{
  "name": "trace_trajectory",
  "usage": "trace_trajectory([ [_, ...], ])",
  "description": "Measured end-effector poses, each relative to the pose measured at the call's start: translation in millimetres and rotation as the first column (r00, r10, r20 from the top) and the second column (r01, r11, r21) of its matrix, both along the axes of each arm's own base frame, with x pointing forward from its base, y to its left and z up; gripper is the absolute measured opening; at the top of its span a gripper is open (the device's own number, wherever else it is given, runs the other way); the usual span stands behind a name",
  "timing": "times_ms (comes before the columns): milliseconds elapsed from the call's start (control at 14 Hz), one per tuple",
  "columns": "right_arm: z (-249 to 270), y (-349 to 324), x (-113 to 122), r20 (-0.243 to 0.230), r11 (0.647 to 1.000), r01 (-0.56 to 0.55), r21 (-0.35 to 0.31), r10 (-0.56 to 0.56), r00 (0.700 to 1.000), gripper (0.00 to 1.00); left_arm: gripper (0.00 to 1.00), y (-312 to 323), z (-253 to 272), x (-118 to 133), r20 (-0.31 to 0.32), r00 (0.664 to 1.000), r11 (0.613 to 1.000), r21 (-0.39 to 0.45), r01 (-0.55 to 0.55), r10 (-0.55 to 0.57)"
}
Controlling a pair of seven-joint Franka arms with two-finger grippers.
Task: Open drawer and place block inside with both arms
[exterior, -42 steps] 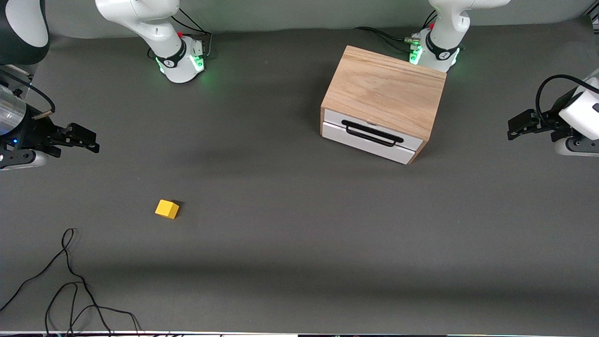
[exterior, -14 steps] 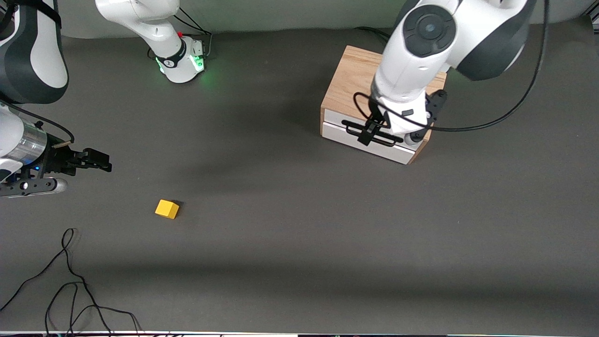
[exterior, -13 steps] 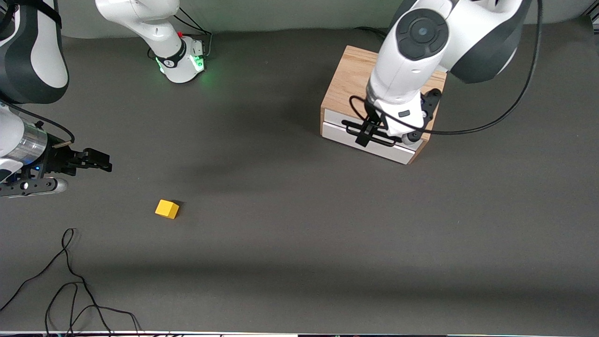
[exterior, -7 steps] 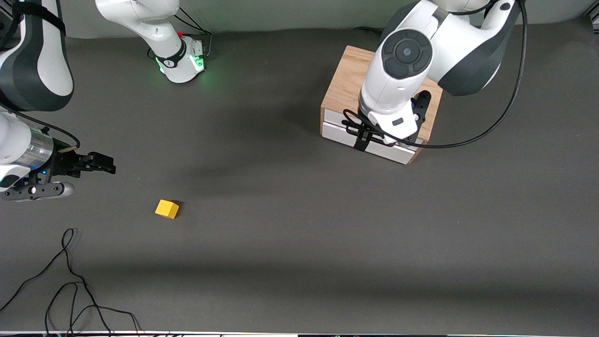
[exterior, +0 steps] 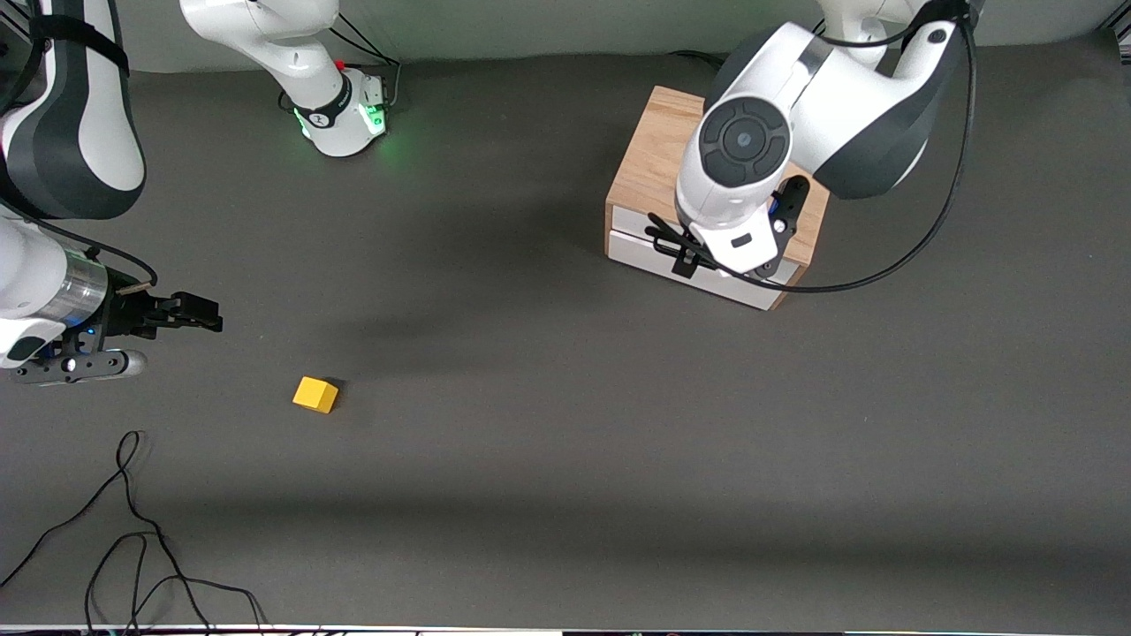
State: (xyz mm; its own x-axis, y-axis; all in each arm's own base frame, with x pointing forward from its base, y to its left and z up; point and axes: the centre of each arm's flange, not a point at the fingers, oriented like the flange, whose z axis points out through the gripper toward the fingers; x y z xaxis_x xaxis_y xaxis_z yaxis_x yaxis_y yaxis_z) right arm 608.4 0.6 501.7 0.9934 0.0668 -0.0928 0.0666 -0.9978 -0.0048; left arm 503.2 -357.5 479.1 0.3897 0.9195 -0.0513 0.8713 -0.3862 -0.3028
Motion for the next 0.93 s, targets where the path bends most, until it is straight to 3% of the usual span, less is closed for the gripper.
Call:
trace_trajectory([
  [357,-6,0,3,-0.005,1.000,0.000,-0.001,0.000,1.000,1.00,1.00,-3,-72,8,0.002,1.000,1.000,0.010,-0.003,0.003],
  [929,-8,0,4,-0.005,1.000,0.000,-0.001,0.000,1.000,1.00,1.00,3,-124,0,0.027,1.000,1.000,0.029,0.008,-0.009],
])
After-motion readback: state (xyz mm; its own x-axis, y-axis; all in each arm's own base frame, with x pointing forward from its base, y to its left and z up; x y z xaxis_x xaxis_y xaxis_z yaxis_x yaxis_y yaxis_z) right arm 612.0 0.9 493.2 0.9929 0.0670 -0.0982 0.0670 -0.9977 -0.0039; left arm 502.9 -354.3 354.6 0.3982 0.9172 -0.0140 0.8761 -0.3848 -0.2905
